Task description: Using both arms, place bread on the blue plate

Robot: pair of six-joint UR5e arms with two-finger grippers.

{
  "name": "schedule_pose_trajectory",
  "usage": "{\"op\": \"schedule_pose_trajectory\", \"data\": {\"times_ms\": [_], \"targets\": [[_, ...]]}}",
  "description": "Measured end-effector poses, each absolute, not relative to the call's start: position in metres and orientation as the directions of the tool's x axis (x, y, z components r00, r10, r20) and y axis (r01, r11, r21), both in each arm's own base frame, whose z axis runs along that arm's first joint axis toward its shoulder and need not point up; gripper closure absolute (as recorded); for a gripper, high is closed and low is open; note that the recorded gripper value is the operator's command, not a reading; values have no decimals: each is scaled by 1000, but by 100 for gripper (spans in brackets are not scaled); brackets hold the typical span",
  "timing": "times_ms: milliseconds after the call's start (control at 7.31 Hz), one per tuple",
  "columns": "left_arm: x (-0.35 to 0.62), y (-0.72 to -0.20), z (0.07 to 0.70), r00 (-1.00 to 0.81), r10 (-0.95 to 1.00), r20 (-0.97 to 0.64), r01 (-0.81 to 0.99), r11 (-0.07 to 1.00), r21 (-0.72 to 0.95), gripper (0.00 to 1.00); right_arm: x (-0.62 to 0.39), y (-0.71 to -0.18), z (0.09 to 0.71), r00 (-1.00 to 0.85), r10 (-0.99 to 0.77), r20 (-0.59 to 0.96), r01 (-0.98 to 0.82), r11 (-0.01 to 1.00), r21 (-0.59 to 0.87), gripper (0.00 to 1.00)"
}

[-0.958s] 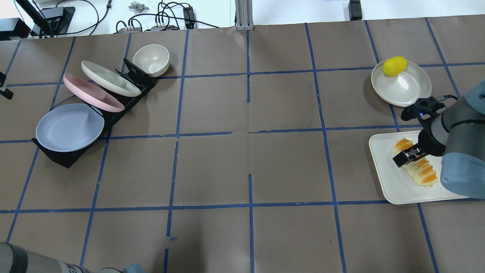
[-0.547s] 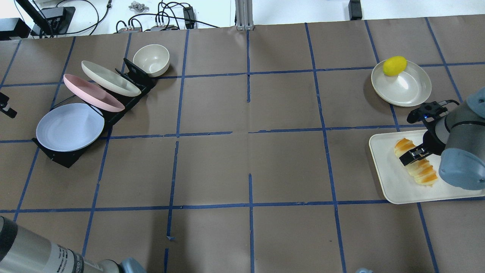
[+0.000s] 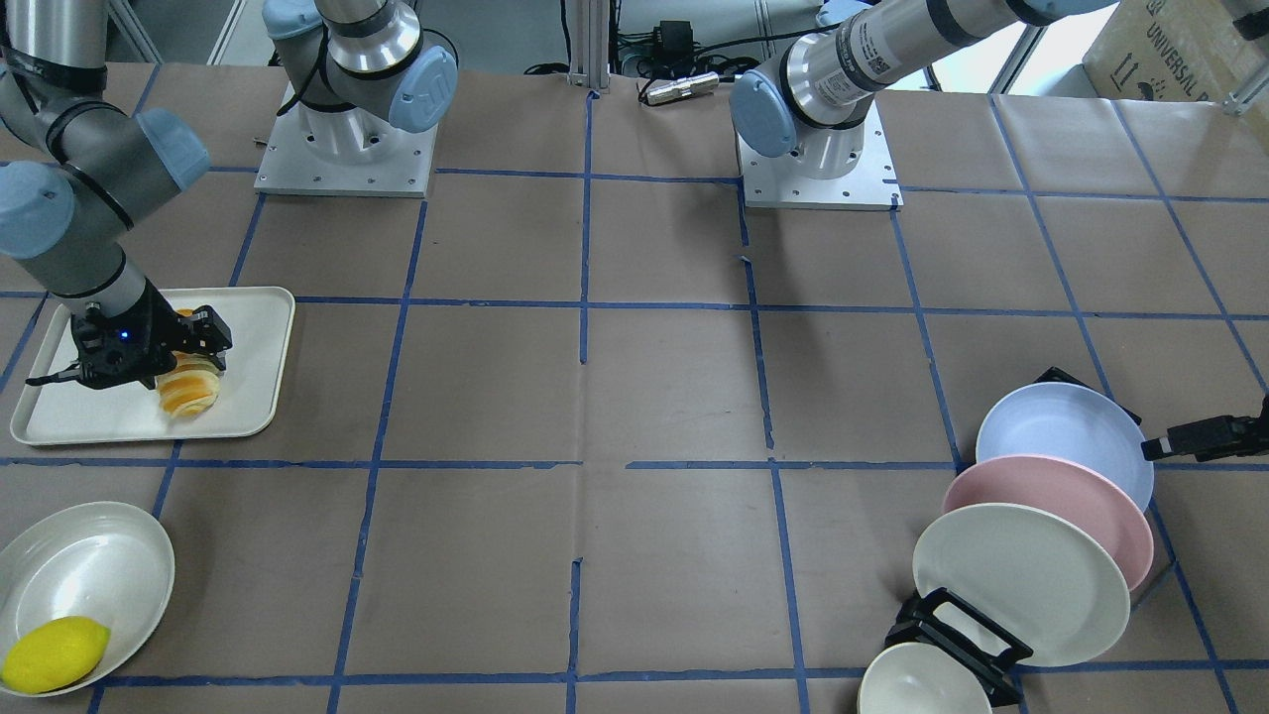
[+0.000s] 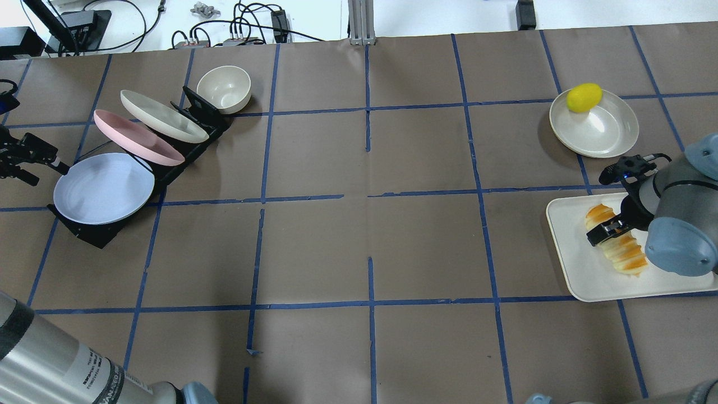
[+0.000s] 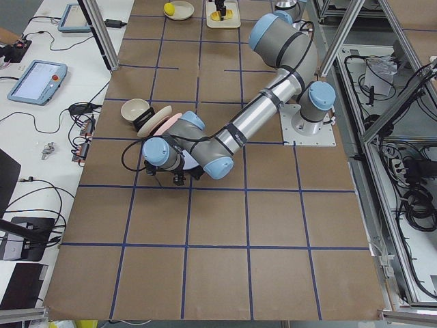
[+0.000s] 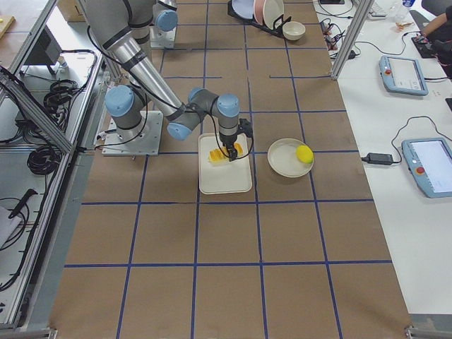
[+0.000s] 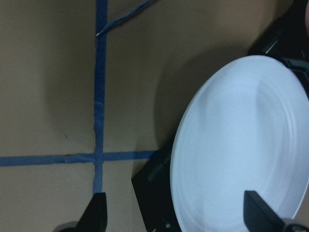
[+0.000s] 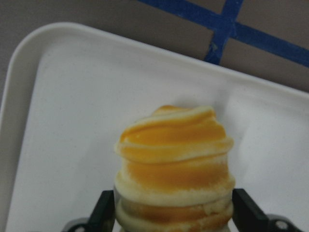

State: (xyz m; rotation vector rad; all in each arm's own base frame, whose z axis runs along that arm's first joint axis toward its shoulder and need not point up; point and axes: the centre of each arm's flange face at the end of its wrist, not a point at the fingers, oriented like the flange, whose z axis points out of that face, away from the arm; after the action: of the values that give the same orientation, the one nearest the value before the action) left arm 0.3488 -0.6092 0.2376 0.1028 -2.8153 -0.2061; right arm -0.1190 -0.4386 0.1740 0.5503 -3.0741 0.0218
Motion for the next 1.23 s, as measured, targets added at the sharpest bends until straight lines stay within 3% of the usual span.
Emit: {"op": "schedule_pose_trajectory", "data": {"times_ms": [137,274,547,684,1232], "targets": [[347,-612,226,-938,-99,331,-51,987,151,8,-118,-438,177,-937,-349,20,-349,937,-10,98],[345,-613,217,-931,-104,349,-53,987,155,22,-116,-436,185,-936,-350,28,-351,936,-11,98],[344,-613,206,-925,-110,363,-53,985,164,70,-108,-429,237,-936,-348,57,-349,937,-16,98],[344,-614,206,-925,-109,364,-52,985,163,85,-99,-425,283,-933,-352,71,-354,935,-9,98],[338,-625,231,-929,-90,359,-46,991,129,92,-37,-373,469,-961,-276,33,-275,961,32,97]]}}
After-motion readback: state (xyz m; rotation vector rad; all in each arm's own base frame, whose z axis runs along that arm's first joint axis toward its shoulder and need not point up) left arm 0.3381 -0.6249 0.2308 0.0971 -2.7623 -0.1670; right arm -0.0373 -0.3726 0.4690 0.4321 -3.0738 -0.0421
